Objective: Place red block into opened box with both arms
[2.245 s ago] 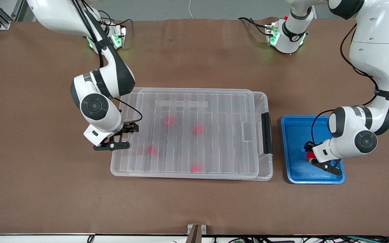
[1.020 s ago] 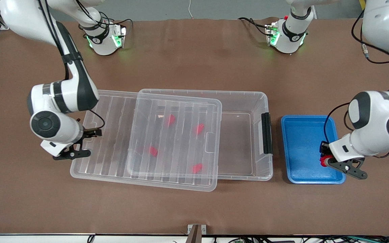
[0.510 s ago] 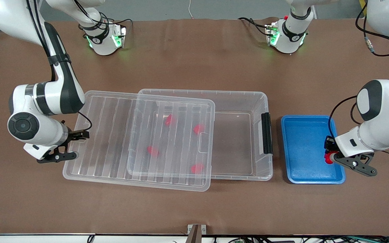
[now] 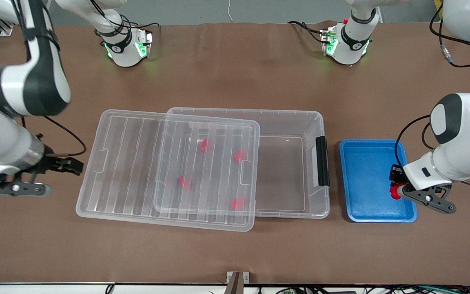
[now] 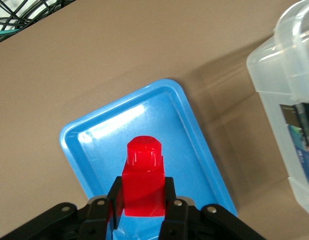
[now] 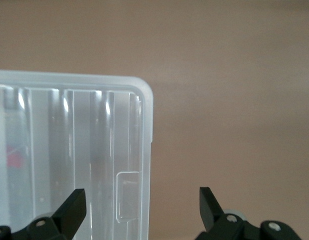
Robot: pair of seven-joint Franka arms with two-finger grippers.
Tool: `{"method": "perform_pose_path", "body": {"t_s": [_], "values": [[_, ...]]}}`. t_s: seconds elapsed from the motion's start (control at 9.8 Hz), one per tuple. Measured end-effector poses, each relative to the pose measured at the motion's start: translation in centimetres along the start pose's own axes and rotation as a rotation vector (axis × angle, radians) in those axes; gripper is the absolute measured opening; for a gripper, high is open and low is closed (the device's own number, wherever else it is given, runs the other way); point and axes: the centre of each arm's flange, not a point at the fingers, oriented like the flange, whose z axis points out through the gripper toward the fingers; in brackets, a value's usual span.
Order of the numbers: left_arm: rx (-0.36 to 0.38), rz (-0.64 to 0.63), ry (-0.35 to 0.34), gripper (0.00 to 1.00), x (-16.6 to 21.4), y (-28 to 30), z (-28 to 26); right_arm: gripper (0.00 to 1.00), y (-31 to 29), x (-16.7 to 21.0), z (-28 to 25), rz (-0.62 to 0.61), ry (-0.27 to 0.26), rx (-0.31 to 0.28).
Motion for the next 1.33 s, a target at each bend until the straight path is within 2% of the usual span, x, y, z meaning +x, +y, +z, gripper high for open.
{"method": "perform_pose_path", "body": {"t_s": [0.2, 0.41, 0.51, 0.71, 1.12, 1.33], "values": [[-0.013, -0.046, -0.013, 0.35, 0.1, 2.1, -2.5, 1.00, 3.2, -3.5, -7.1, 0.050, 0.007, 0.031], [-0.018, -0.101, -0.012, 0.35, -0.1, 4.8, -5.7, 1.00, 6.5, -7.7, -11.8, 0.098, -0.042, 0.085], [-0.024, -0.139, -0.003, 0.35, 0.1, 6.7, -7.0, 1.00, 8.2, -8.6, -12.0, 0.110, -0.062, 0.106], [-0.042, -0.217, -0.008, 0.35, 0.9, 10.5, -7.1, 1.00, 9.9, -7.8, -8.8, 0.114, -0.083, 0.121], [-0.063, -0.345, -0.074, 0.35, 2.7, 14.8, -2.4, 1.00, 9.7, -7.1, -7.5, 0.113, -0.073, 0.123], [-0.074, -0.411, -0.061, 0.35, 3.8, 17.2, -0.7, 1.00, 9.7, -7.1, -7.6, 0.113, -0.073, 0.124]]}}
